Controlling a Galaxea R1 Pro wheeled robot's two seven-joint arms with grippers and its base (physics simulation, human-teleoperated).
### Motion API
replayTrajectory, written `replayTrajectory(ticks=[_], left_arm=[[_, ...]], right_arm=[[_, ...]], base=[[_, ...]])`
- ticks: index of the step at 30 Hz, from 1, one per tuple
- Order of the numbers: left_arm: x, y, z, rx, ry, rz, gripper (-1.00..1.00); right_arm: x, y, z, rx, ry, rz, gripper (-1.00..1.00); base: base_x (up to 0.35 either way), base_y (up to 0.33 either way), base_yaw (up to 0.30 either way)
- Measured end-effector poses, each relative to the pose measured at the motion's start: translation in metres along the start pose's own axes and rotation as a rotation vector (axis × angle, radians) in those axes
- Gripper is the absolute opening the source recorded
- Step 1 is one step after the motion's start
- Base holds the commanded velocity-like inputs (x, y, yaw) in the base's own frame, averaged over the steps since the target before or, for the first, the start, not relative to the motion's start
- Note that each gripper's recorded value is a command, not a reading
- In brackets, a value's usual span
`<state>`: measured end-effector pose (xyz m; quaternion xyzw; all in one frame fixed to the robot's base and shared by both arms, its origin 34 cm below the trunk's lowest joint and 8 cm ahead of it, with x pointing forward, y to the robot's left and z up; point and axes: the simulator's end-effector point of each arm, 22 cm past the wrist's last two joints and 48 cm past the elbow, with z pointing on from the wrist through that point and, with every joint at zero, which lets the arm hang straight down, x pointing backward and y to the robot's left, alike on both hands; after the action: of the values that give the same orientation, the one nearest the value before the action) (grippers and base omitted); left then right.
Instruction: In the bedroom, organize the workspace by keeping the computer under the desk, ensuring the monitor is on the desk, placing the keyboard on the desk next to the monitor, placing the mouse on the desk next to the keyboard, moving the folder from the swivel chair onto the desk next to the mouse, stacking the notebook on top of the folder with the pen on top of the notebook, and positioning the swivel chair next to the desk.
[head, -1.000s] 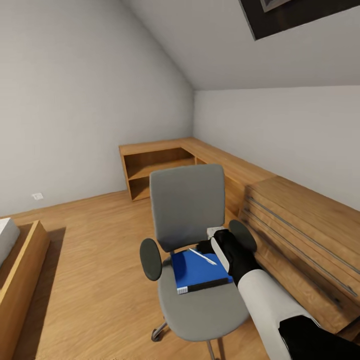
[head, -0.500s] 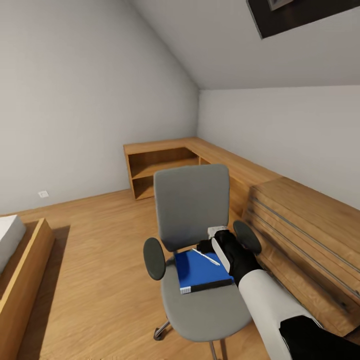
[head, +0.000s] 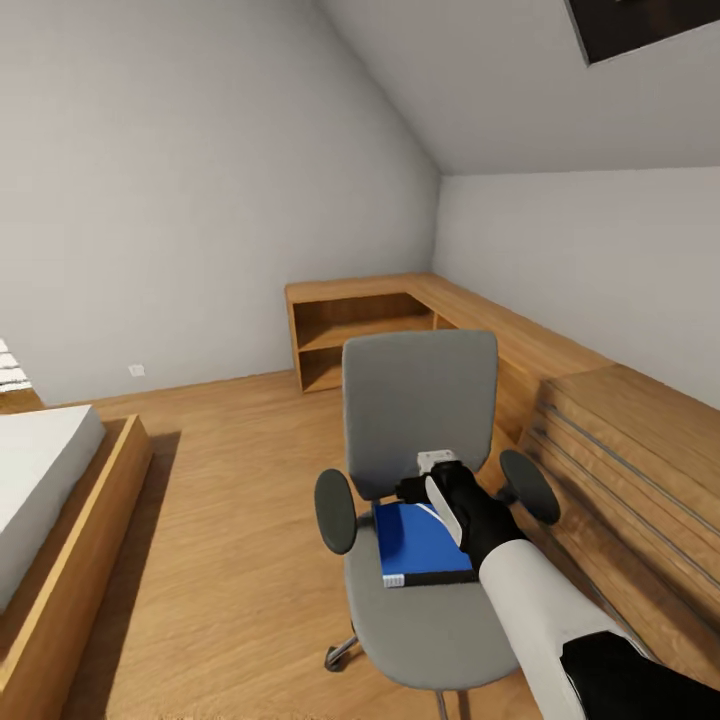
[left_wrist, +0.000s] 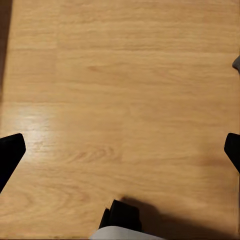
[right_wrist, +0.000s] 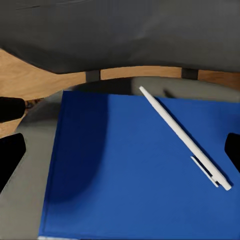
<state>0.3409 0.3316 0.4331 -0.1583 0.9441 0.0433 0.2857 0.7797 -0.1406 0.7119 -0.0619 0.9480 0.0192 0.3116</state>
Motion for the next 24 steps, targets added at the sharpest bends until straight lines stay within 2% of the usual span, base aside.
replayTrajectory(ticks=[5,10,24], left_arm=[[0.001,0.000,0.000,-0.001,0.003,0.000,1.00],[0.002,0.000,0.000,-0.001,0.004,0.000,1.00],[0.002,0.001,0.000,-0.002,0.004,-0.001,1.00]], right_arm=[[0.000,0.000,0.002,-0.001,-0.004,0.001,1.00],[0.000,-0.005,0.003,0.006,-0.009,0.002,1.00],[0.001,-0.012,0.004,0.010,-0.010,0.007,1.00]], base=[[-0.072,-0.299,0.190],[-0.062,-0.261,0.051],[-0.007,-0.030,0.004]])
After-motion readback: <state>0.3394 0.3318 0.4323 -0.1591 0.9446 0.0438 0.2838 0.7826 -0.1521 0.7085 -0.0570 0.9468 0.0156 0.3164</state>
